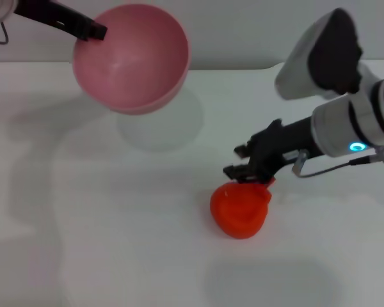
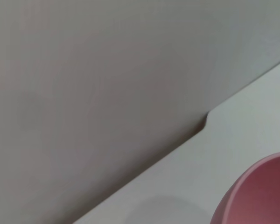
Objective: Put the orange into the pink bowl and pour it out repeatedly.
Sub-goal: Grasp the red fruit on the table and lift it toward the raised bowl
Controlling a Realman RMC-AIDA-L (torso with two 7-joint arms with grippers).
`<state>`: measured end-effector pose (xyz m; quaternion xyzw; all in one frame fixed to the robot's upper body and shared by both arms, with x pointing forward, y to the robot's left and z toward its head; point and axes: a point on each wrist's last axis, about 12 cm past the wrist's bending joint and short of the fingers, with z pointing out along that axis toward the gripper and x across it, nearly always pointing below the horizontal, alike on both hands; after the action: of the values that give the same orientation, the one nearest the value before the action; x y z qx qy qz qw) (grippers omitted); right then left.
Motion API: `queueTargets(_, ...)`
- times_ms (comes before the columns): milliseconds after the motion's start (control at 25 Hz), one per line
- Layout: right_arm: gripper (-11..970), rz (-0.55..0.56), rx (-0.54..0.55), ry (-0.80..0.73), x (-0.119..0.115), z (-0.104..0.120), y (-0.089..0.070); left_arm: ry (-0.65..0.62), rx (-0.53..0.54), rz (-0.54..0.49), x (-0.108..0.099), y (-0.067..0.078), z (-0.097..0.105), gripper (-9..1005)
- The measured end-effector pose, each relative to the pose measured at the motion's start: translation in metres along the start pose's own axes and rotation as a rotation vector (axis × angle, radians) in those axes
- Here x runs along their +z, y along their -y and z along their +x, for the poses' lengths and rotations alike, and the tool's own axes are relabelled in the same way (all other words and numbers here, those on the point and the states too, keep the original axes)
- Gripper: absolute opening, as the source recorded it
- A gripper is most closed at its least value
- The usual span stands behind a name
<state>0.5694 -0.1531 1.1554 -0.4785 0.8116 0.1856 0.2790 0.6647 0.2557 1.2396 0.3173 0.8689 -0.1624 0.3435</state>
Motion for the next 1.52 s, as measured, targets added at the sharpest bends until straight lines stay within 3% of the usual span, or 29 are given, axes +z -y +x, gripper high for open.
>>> queueTargets(800, 343, -0.071, 0.016, -0.185, 0.045, 0.016, 0.007, -0.029, 0.005, 0.013, 0.009, 0.006, 0.01, 45)
queueTargets(1120, 311, -0.061, 0.015, -0.182, 0.048, 0.014, 0.009, -0.028, 0.014, 0.002, 0.011, 0.006, 0.01, 45)
queueTargets(1520, 141, -0.063, 0.013, -0.178, 0.047, 0.012, 0.009, -0.029, 0.013, -0.001, 0.011, 0.005, 0.012, 45)
